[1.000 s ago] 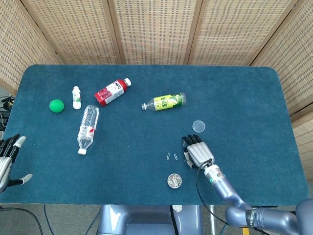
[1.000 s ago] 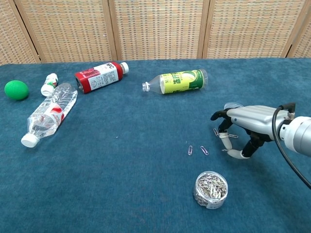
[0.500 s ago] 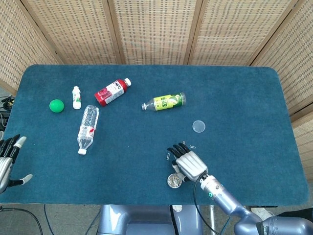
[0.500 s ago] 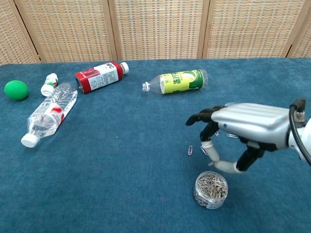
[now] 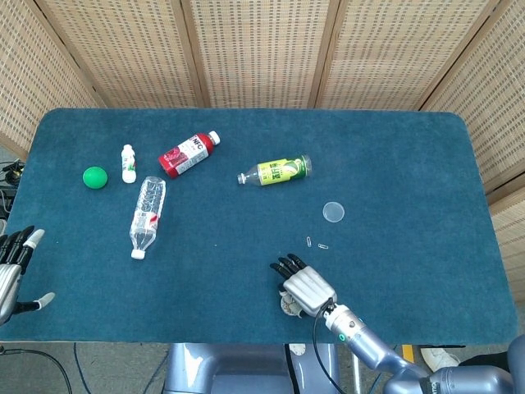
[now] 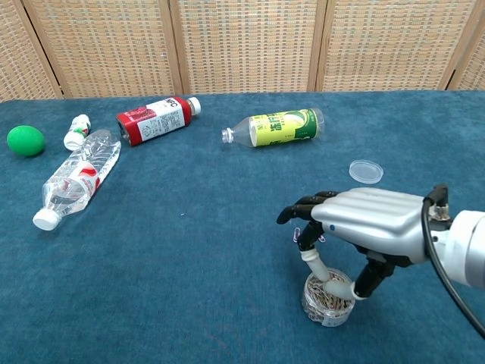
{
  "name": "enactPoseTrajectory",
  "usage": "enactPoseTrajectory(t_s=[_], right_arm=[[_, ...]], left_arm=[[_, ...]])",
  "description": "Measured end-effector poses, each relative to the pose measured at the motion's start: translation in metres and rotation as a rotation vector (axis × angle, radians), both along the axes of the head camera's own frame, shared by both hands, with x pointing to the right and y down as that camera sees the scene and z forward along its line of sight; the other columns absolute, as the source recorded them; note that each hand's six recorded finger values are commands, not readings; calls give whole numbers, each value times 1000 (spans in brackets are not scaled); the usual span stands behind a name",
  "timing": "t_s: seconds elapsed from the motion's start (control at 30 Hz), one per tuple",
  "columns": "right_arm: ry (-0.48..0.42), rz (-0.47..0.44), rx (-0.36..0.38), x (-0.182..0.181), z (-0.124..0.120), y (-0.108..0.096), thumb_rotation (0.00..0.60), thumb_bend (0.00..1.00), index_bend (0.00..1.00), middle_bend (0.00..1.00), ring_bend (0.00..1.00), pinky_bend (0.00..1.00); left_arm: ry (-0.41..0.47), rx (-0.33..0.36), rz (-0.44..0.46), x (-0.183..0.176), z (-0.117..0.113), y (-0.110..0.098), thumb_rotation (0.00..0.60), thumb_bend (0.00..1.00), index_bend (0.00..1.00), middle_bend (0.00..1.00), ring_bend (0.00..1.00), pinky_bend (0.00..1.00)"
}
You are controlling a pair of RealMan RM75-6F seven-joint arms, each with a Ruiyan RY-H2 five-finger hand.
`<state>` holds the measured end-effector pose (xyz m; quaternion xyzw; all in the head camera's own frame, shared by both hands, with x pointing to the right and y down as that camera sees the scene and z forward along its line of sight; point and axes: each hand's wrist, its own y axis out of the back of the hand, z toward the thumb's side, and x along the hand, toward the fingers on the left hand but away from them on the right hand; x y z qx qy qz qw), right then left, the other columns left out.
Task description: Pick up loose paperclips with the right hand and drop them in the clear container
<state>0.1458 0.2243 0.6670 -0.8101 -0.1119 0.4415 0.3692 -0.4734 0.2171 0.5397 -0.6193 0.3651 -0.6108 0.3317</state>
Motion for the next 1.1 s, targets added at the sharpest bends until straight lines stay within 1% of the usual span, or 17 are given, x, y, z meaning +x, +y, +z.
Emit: enactPoseTrajectory(t_s=[0.03,0.1,0.17,0.47,0.7,0.8,0.83,0.93,1.1], right_arm=[[6,-1,-2,0,1,0,600,577,571,86,0,0],[14,-3,-8,1,2,1,600,373,503,87,0,0],[22,-7,-17,1,4,2,600,314,495,87,0,0],[22,13,-6,1,1,-3,600,300,490,87,0,0],[6,30,11,2,-5,-10,600,301,489,87,0,0],[-7,70,36,3,-9,-23,600,302,489,87,0,0],[-9,96,51,5,-10,-32,600,302,489,87,0,0],[1,138,69,12,-6,-46,600,302,489,87,0,0],[15,190,63,17,5,-61,600,302,489,87,0,0]], left_arm=[[0,0,-1,0,0,0,600,0,0,0,0,0],[1,0,-2,0,0,0,600,0,0,0,0,0],[1,0,-2,0,0,0,600,0,0,0,0,0],[2,0,-1,0,0,0,600,0,0,0,0,0],[3,2,-4,-1,-1,0,600,0,0,0,0,0],[6,2,-5,0,-2,0,600,0,0,0,0,0],[7,3,-5,0,-2,0,600,0,0,0,0,0],[10,5,-7,-1,-3,-1,600,0,0,0,0,0],[13,9,-10,-2,-4,-2,600,0,0,0,0,0]])
